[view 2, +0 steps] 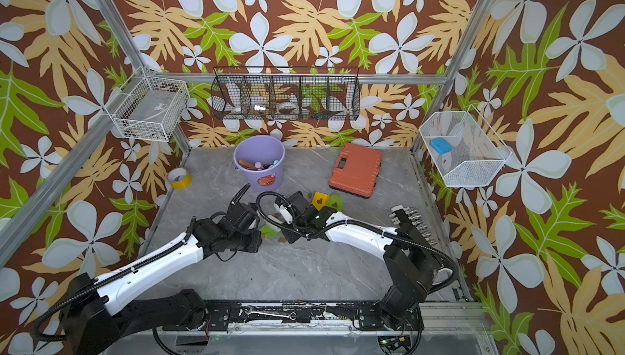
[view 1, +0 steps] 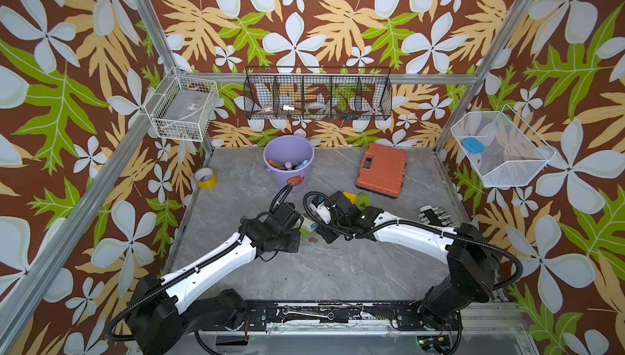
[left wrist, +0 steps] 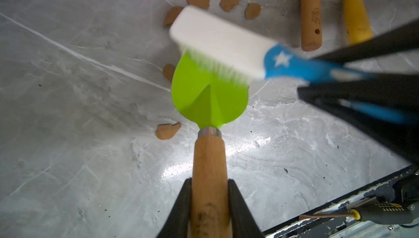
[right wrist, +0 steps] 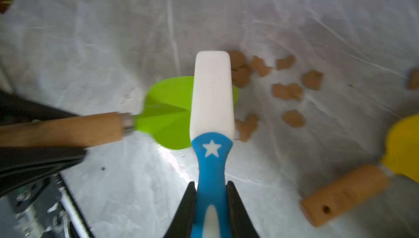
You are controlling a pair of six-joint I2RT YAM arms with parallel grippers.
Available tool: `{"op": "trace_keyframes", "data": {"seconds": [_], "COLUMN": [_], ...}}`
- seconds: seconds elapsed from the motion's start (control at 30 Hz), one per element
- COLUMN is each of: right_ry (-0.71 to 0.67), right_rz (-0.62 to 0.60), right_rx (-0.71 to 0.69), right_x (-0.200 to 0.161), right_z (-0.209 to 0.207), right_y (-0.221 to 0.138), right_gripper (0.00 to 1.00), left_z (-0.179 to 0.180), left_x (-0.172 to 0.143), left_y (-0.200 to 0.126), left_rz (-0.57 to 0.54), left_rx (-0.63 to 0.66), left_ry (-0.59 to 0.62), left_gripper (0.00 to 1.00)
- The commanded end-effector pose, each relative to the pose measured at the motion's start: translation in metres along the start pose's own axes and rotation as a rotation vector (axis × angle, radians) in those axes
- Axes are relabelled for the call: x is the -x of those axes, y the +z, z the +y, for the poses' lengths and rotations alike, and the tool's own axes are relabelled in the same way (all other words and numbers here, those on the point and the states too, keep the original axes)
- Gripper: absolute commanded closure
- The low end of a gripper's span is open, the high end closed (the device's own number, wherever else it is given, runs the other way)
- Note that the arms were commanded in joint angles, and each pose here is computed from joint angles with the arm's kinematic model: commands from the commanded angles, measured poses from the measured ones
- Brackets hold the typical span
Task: Brush the soil off the hand trowel and place it into the bucket
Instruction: Brush off the soil from the hand trowel.
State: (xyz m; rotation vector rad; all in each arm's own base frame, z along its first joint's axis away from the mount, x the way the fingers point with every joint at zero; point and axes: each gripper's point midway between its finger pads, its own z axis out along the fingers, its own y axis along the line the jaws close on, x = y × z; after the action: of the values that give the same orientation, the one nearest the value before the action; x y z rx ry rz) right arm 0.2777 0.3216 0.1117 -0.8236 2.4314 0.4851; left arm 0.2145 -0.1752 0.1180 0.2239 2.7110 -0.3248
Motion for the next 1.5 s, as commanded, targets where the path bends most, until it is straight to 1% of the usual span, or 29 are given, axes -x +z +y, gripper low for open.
{"op": "trace_keyframes", "data": {"seconds": [0.0, 0.1, 0.2, 0.27, 0.37, 0.43, 0.47, 0.5, 0.57, 0.6, 0.63, 0.67, 0.73, 0.8, 0.9, 0.97, 1.03, 1.1, 1.2, 1.27, 1.33, 1.4, 1.43, 1.47], "right_ry": [0.044, 0.054, 0.057, 0.05, 0.048, 0.057, 0.053, 0.056, 0.077, 0.102, 0.133, 0.15, 0.181, 0.193, 0.197, 0.207, 0.22, 0.235, 0.282, 0.31, 0.338, 0.371, 0.384, 0.395], "right_rz": [-0.092, -0.165, -0.217, -0.212, -0.16, -0.111, -0.085, -0.06, -0.017, -0.015, -0.034, -0.066, -0.163, -0.241, -0.296, -0.318, -0.328, -0.345, -0.39, -0.425, -0.46, -0.483, -0.498, -0.506], "right_rx": [-0.13, -0.064, 0.074, 0.16, 0.287, 0.326, 0.325, 0.286, 0.151, 0.077, 0.022, -0.004, -0.052, -0.074, -0.086, -0.082, -0.073, -0.054, -0.04, -0.035, -0.024, 0.009, 0.036, 0.064], "right_x": [0.019, 0.034, 0.038, 0.034, 0.021, 0.012, 0.007, 0.002, -0.005, -0.005, -0.002, 0.003, 0.018, 0.029, 0.033, 0.035, 0.038, 0.041, 0.043, 0.044, 0.045, 0.044, 0.046, 0.047], "right_z": [-0.027, -0.015, 0.009, 0.025, 0.048, 0.053, 0.053, 0.046, 0.017, -0.004, -0.021, -0.031, -0.048, -0.054, -0.056, -0.055, -0.054, -0.051, -0.051, -0.052, -0.052, -0.049, -0.046, -0.042], "right_y": [-0.019, -0.039, -0.053, -0.054, -0.044, -0.032, -0.026, -0.017, -0.003, -0.001, -0.003, -0.009, -0.028, -0.047, -0.062, -0.067, -0.071, -0.074, -0.082, -0.088, -0.093, -0.095, -0.096, -0.095], "right_gripper": [1.0, 1.0, 1.0, 1.0, 1.0, 1.0, 1.0, 1.0, 1.0, 1.0, 1.0, 1.0, 1.0, 1.0, 1.0, 1.0, 1.0, 1.0, 1.0, 1.0, 1.0, 1.0, 1.0, 1.0], "left_z": [0.001, 0.001, 0.001, 0.002, 0.0, 0.0, 0.0, -0.001, -0.002, -0.004, -0.005, -0.007, -0.011, -0.014, -0.023, -0.03, -0.035, -0.042, -0.041, -0.03, -0.012, 0.005, 0.014, 0.02], "left_x": [0.003, 0.006, 0.01, 0.013, 0.017, 0.018, 0.019, 0.019, 0.022, 0.024, 0.024, 0.025, 0.025, 0.027, 0.035, 0.041, 0.047, 0.051, 0.062, 0.07, 0.076, 0.073, 0.07, 0.065], "left_y": [-0.003, -0.005, -0.007, -0.008, -0.011, -0.012, -0.013, -0.013, -0.014, -0.015, -0.014, -0.013, -0.009, -0.006, -0.008, -0.013, -0.019, -0.026, -0.044, -0.059, -0.076, -0.088, -0.09, -0.089], "left_rz": [-0.018, -0.025, -0.035, -0.046, -0.065, -0.067, -0.07, -0.072, -0.087, -0.098, -0.104, -0.104, -0.104, -0.102, -0.127, -0.166, -0.199, -0.228, -0.299, -0.363, -0.457, -0.531, -0.554, -0.566], "left_rx": [0.005, 0.009, 0.015, 0.028, 0.015, 0.016, 0.016, 0.013, 0.003, -0.006, -0.013, -0.023, -0.042, -0.055, -0.094, -0.147, -0.227, -0.35, -0.559, -0.708, -0.869, -1.011, -1.069, -1.111], "left_ry": [-0.003, -0.004, -0.005, -0.008, -0.011, -0.01, -0.011, -0.011, -0.011, -0.012, -0.015, -0.015, -0.02, -0.026, -0.04, -0.069, -0.131, -0.203, -0.365, -0.498, -0.645, -0.772, -0.839, -0.88], "left_gripper": [1.0, 1.0, 1.0, 1.0, 1.0, 1.0, 1.0, 1.0, 1.0, 1.0, 1.0, 1.0, 1.0, 1.0, 1.0, 1.0, 1.0, 1.0, 1.0, 1.0, 1.0, 1.0, 1.0, 1.0]}}
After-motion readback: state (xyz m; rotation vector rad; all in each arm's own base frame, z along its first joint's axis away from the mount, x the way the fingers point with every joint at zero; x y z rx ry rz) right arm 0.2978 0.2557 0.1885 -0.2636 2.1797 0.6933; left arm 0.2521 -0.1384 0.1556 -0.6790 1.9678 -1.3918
